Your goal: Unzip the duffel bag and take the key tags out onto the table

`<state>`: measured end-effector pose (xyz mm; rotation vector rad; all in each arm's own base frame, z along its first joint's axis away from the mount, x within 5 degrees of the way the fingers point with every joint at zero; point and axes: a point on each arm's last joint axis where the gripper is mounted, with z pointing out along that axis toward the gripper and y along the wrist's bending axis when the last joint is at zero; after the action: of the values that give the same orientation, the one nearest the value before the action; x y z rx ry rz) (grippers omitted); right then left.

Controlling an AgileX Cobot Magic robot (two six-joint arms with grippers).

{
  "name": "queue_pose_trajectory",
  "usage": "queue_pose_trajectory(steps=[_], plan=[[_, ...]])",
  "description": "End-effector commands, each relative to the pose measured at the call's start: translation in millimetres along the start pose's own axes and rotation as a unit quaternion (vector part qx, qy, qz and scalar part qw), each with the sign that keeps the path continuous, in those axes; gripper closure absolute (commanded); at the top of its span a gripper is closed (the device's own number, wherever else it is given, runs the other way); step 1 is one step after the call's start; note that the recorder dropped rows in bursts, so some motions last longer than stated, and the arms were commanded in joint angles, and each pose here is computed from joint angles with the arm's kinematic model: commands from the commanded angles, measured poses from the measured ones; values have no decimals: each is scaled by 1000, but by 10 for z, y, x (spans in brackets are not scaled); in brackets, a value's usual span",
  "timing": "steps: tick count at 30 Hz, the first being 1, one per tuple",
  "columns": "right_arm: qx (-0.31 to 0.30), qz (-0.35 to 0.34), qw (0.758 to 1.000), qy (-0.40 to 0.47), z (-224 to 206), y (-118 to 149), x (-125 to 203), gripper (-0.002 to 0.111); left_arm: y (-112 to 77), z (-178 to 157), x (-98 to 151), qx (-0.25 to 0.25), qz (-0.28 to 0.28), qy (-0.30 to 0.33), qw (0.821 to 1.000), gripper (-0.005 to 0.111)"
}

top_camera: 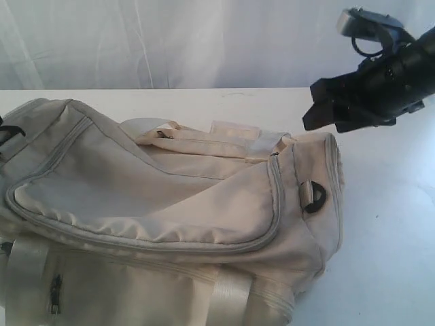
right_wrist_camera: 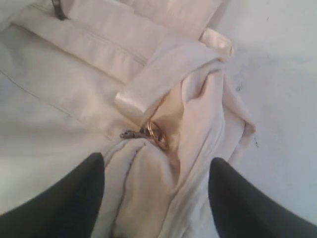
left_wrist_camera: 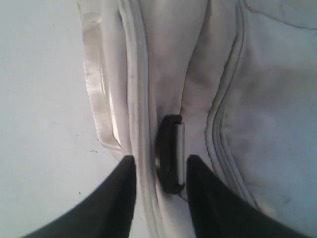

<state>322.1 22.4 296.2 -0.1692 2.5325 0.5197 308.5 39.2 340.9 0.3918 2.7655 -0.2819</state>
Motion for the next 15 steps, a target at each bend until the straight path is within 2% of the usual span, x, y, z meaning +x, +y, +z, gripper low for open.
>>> queue_pose_trajectory(steps=[1,3,4,5,6,9,12,13,15], plan=[[1,-8,998,-60,-202,81,-257,49,-73,-323,-92,-5,10,-37,999,51],[-18,5,997,-75,-164,87,-406,49,-168,-461,-212,27,11,-88,996,51],[-34,15,997,-68,-69,73,-477,49,-273,-501,-291,80,28,-108,991,51],[-42,17,997,-55,10,63,-504,49,-332,-485,-353,109,47,-115,986,52],[-55,23,998,-19,210,16,-517,49,-395,-382,-484,138,69,-119,981,52],[-86,51,993,69,519,-48,-464,50,-595,28,-712,196,88,-84,973,52],[-90,47,990,100,543,-63,-425,54,-956,319,-846,273,135,-74,950,52],[-89,46,990,101,498,-69,-426,55,-1134,450,-889,295,160,-64,940,52],[-83,41,992,90,373,-70,-440,56,-1351,668,-927,308,184,-36,933,52]])
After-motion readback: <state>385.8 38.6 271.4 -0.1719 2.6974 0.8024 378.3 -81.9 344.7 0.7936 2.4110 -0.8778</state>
